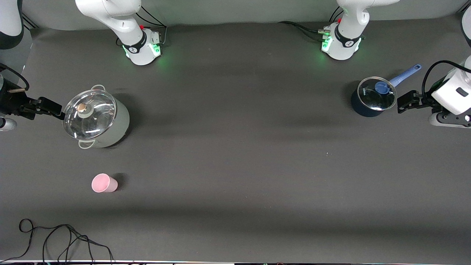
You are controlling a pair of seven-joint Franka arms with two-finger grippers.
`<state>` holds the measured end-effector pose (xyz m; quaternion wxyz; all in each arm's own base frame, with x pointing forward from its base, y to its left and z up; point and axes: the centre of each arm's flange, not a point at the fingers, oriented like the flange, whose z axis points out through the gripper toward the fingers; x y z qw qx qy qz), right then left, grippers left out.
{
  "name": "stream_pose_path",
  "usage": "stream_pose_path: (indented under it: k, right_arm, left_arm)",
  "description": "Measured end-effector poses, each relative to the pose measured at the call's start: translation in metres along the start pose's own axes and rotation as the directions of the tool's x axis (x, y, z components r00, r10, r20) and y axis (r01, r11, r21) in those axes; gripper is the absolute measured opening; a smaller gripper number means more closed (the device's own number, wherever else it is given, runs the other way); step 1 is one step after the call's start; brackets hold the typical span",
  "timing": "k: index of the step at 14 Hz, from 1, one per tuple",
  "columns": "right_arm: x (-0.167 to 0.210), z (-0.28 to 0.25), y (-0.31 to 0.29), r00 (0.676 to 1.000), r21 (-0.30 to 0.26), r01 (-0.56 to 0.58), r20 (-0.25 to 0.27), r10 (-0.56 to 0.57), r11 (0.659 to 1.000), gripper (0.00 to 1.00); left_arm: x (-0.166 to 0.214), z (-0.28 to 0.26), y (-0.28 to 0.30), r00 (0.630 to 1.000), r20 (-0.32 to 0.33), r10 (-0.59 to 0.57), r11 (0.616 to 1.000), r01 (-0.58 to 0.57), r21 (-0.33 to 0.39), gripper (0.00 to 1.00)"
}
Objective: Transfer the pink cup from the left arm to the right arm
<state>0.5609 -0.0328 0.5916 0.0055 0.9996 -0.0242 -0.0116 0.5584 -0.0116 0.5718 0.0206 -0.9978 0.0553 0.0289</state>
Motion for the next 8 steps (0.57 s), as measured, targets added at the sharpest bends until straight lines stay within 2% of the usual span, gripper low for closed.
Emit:
stream_pose_path:
  k: [8]
  right_arm:
    - [-0.0016, 0.0013, 0.0031, 1.000, 0.010, -0.012, 0.014, 0.011, 1.000, 1.00]
  left_arm:
    - [0.0000, 0.0000, -0.0019, 1.000, -0.002, -0.003, 1.000, 0.003, 0.000, 1.00]
